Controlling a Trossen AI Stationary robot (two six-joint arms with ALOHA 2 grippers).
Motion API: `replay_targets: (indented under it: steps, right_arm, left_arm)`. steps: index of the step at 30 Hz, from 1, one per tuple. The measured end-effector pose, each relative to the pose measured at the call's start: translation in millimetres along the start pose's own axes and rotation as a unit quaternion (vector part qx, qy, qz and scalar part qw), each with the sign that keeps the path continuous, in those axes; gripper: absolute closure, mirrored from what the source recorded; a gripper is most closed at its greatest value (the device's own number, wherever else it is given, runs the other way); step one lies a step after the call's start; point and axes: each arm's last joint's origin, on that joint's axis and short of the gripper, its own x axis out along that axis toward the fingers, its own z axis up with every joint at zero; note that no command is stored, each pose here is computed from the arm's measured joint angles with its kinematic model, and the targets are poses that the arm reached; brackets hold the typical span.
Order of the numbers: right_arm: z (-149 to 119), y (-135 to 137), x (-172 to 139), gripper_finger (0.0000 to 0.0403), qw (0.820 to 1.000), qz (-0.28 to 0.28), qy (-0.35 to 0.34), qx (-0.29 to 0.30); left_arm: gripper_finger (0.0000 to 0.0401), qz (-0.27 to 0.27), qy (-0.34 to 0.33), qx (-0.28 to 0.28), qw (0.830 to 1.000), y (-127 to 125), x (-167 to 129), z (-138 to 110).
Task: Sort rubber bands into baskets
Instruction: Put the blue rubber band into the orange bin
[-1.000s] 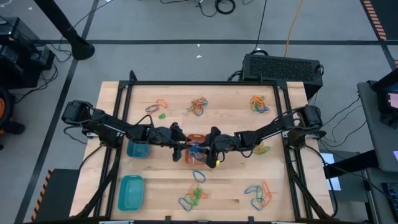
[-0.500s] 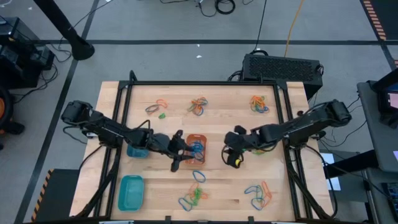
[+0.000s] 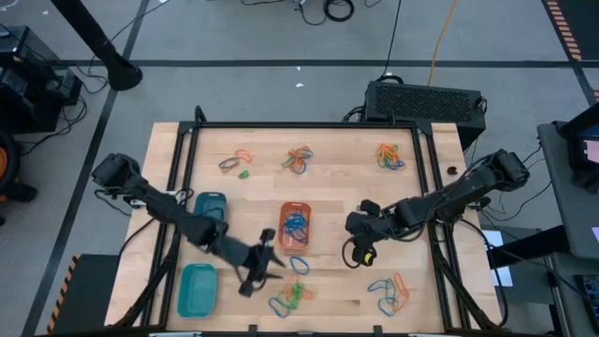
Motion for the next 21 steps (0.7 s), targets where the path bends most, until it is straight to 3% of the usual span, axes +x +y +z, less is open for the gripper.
replay_targets:
  steps: [5, 10, 15, 21]
  right_arm:
    - [2, 2, 0, 0.0287, 1.0, 0.009, -0.011, 0.001]
    - [5, 5, 0, 0.0287, 0.999, 0.02, -0.026, 0.009]
    - [7, 6, -1, 0.0287, 0.999, 0.028, -0.036, 0.018]
    - [7, 6, -1, 0.0287, 0.999, 0.031, -0.037, 0.018]
  left_arm:
    - [0.0256, 0.001, 0.031, -0.008, 0.999, -29, 10, -17]
    - [0.0256, 0.005, 0.071, -0.024, 0.997, -38, 25, -36]
    - [0.0256, 0.032, 0.112, 0.048, 0.992, -22, 39, -50]
    - [0.0256, 0.015, 0.134, 0.087, 0.987, 7, 63, -53]
